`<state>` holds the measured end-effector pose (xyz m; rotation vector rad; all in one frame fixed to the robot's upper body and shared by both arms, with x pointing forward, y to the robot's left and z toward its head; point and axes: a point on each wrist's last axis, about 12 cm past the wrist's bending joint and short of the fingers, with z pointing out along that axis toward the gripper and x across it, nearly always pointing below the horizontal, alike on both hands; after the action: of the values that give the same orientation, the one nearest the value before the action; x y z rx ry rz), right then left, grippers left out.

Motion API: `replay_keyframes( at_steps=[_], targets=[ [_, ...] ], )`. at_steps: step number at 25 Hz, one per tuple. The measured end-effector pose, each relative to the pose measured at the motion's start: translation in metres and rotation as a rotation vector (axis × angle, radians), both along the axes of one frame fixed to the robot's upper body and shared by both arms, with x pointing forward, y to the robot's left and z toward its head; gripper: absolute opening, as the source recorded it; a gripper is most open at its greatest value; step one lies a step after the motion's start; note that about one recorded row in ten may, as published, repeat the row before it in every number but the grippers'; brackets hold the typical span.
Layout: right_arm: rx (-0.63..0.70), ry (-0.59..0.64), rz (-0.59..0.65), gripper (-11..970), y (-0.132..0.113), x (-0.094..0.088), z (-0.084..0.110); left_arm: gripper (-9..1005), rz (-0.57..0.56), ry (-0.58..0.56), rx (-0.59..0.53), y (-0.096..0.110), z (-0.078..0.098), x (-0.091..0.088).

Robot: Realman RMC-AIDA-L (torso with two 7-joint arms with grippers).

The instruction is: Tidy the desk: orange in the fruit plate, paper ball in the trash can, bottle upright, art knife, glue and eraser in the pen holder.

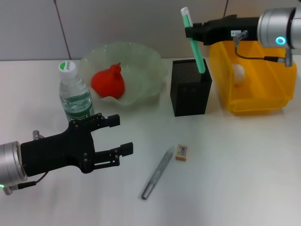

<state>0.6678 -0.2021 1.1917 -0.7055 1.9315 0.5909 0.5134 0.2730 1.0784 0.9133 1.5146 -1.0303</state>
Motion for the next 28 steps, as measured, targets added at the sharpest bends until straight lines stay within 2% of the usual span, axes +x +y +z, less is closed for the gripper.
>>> replay_keyframes(
  at_steps=[11,28],
  targets=[
    [-0.077,-0.029,-0.003,264,0.014,0.005,-0.012,819,0.002,-0.005,-0.006,-0.002,0.000,0.000],
    [-0.137,-0.017,0.023,319,0.024,0.001,-0.027,818,0.009,-0.003,-0.014,-0.002,-0.001,0.000]
  ],
)
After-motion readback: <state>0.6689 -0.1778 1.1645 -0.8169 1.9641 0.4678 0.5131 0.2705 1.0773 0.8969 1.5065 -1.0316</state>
